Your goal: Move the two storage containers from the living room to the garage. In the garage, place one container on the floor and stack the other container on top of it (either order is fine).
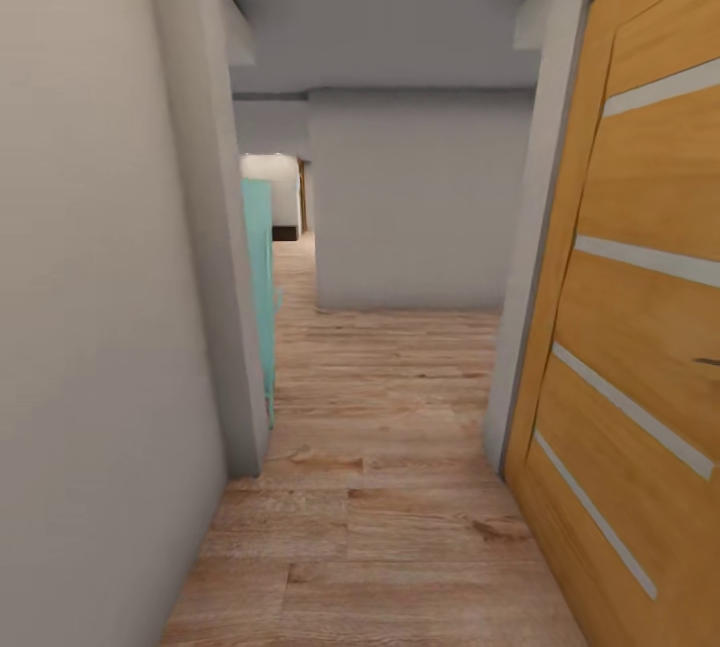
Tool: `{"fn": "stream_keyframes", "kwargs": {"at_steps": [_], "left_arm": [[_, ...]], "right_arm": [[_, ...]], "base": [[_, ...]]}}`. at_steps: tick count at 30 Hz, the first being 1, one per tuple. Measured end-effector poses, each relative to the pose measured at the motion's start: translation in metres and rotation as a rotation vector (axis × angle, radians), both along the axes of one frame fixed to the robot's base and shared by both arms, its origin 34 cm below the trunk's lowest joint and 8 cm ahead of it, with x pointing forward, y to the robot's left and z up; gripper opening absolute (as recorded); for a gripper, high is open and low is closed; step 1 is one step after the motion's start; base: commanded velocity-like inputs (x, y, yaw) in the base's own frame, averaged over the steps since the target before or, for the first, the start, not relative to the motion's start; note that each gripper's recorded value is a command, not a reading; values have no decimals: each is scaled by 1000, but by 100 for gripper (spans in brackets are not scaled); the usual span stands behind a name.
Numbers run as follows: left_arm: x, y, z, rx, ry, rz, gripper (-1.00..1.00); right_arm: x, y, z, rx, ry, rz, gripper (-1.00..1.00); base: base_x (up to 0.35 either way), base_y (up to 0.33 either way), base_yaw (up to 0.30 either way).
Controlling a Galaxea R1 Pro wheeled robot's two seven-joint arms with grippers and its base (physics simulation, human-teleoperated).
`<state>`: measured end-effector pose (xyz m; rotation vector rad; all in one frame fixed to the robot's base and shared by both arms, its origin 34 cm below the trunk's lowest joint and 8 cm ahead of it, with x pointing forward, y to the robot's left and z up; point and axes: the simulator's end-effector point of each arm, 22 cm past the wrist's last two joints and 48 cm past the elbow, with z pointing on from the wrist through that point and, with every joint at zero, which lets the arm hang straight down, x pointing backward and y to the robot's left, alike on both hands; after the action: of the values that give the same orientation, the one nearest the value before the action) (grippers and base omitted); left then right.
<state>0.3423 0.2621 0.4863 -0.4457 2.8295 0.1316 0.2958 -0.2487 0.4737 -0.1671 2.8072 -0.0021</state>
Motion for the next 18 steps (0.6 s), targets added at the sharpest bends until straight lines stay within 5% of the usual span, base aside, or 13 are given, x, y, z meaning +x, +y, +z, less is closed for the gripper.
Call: {"fn": "stream_keyframes", "kwargs": {"at_steps": [18], "left_arm": [[0,1,0,0,1,-1,100]], "right_arm": [[0,1,0,0,2,0,100]], "base": [[314,-103,0]]}}
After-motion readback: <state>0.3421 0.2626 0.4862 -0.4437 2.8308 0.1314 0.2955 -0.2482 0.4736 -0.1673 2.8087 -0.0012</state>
